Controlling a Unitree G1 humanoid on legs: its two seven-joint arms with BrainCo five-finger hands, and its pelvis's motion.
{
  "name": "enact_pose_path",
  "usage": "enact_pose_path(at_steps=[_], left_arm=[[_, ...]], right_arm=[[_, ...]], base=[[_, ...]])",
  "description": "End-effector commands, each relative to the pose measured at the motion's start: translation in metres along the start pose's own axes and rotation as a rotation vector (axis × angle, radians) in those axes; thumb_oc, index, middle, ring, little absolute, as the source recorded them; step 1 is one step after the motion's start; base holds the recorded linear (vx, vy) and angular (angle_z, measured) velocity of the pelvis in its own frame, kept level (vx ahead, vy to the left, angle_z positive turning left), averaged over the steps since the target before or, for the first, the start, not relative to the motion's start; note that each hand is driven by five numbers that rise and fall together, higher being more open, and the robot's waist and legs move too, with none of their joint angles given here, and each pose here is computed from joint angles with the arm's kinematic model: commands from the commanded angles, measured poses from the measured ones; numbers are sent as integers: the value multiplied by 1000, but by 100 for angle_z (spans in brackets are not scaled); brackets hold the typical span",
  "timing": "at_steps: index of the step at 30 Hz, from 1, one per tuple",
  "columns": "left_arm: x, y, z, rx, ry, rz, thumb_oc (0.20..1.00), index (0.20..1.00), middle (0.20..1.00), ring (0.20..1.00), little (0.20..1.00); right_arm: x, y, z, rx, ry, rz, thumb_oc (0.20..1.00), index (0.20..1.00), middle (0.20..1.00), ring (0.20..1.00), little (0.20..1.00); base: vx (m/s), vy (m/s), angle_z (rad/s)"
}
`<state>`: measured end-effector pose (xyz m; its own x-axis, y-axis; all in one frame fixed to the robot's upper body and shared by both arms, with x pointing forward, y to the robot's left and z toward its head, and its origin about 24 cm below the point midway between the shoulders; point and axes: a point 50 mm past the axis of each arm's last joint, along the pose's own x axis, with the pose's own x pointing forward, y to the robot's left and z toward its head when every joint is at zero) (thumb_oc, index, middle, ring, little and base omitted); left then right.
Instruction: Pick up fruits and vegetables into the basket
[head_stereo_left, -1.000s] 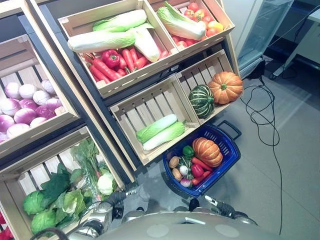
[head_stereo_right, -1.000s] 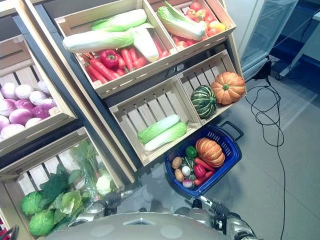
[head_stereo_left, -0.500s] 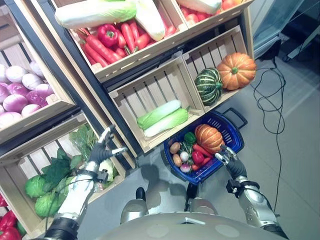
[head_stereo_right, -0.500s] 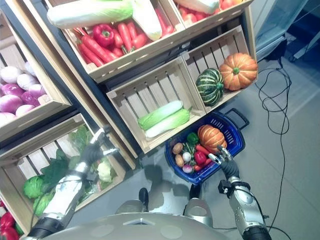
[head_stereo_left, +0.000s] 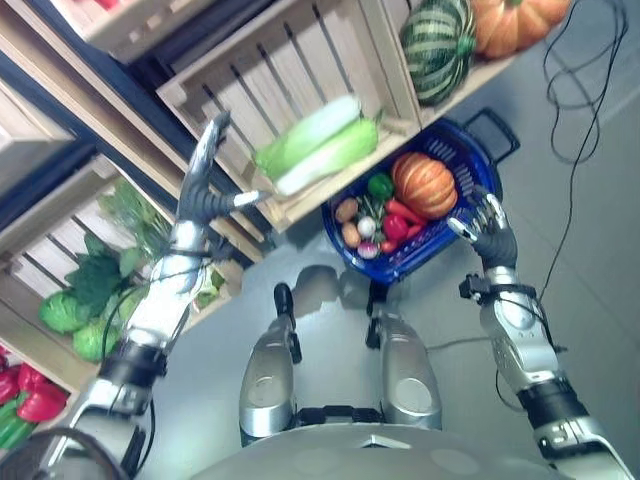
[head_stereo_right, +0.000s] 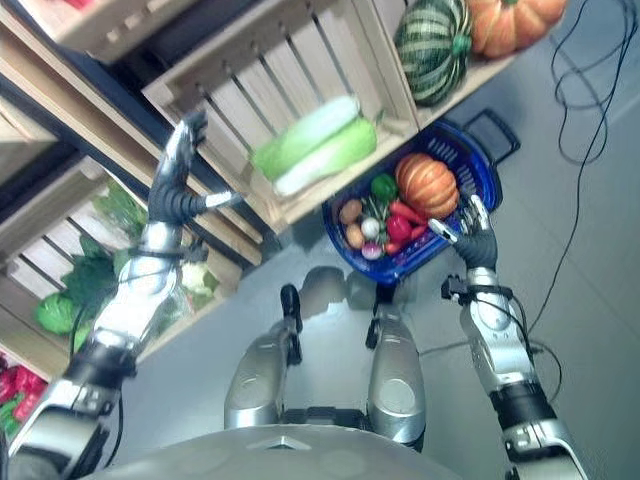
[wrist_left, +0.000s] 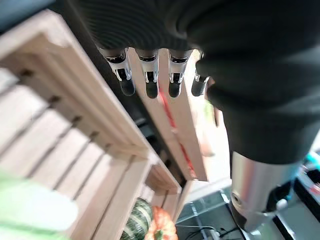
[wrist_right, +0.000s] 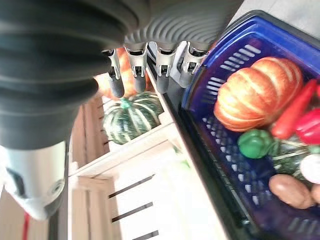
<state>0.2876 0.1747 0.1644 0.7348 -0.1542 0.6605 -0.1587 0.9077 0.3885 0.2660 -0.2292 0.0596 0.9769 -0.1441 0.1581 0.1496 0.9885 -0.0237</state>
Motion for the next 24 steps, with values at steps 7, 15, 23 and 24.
enact_pose_path(at_steps=[7,15,23,24], left_arm=[[27,2,9,167,-6,163,1000,1000,1000,1000,1000],[66,17,11,289,56,282,1000,1000,1000,1000,1000],[95,49,4,458,122,442,1000,1000,1000,1000,1000],[97,52,2,469,134,460,1000,1000,1000,1000,1000]], right_arm=[[-5,16,11,6,-35,28,1000,1000,1000,1000,1000],[5,22,31,-51,-94,71,1000,1000,1000,1000,1000],[10,20,50,-128,-145,118,1000,1000,1000,1000,1000],[10,20,51,-136,-144,123,1000,1000,1000,1000,1000]], base=[[-41,-6,-12],[-11,40,-11],[17,96,-14],[105,117,-11]])
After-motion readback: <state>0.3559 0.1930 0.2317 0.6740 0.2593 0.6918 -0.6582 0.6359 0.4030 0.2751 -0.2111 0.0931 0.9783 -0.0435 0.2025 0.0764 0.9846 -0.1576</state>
